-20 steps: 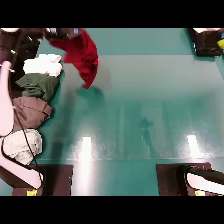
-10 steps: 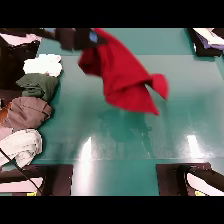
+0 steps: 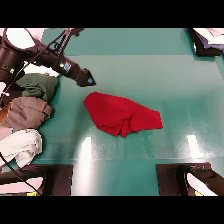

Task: Fold the shirts.

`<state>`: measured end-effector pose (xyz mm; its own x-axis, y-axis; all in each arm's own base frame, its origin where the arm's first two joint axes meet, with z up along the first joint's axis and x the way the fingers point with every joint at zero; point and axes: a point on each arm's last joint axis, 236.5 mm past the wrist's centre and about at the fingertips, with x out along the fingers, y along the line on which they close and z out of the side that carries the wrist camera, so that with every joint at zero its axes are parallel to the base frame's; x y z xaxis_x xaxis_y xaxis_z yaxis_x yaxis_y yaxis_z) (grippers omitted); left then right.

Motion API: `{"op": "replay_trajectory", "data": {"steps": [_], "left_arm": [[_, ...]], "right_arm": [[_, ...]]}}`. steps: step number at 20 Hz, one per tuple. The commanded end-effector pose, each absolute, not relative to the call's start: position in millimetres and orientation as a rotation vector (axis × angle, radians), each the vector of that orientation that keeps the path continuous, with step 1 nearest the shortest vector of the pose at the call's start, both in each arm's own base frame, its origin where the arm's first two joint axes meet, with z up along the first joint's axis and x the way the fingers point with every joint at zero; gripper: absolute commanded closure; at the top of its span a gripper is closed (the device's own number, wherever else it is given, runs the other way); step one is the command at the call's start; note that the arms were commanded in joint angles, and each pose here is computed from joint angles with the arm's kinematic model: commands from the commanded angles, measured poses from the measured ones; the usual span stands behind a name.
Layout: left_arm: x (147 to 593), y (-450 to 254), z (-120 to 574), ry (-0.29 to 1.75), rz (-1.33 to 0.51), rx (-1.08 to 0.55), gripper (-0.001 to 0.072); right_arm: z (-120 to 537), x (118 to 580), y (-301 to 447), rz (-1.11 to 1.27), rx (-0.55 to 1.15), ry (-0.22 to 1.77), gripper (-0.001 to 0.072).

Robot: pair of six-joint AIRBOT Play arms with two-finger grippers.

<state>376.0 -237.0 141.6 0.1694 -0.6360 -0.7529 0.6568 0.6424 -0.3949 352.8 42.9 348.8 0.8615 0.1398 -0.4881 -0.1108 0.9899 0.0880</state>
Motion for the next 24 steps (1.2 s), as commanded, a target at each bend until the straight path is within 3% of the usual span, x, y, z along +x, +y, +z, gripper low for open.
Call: {"op": "replay_trajectory", "data": {"steps": [1,7,11,15,16,18,19,24], "left_arm": [[371,-188,91,1.246,-0.782,-0.074,0.0041],[298,-190,-16,1.514,-0.831,-0.237,0.0041],[302,-215,-29,1.415,-0.862,-0.401,0.0041],[316,-219,-36,1.354,-0.817,-0.397,0.0042],[317,-222,-35,1.348,-0.82,-0.404,0.0102],[316,-228,-32,1.344,-0.833,-0.414,0.059],[316,-229,-32,1.343,-0.836,-0.412,0.0684],[322,-229,8,1.286,-0.903,-0.327,0.0685]], "right_arm": [[349,353,43,0.133,0.059,0.507,0.0692],[348,353,43,0.132,0.059,0.511,0.0692],[348,353,43,0.132,0.059,0.511,0.0692],[348,353,43,0.133,0.059,0.513,0.0692],[348,353,44,0.134,0.059,0.514,0.0692],[344,350,48,0.149,0.068,0.532,0.0692],[339,350,49,0.156,0.07,0.556,0.0692],[242,329,69,0.234,0.086,0.99,0.0691]]}}
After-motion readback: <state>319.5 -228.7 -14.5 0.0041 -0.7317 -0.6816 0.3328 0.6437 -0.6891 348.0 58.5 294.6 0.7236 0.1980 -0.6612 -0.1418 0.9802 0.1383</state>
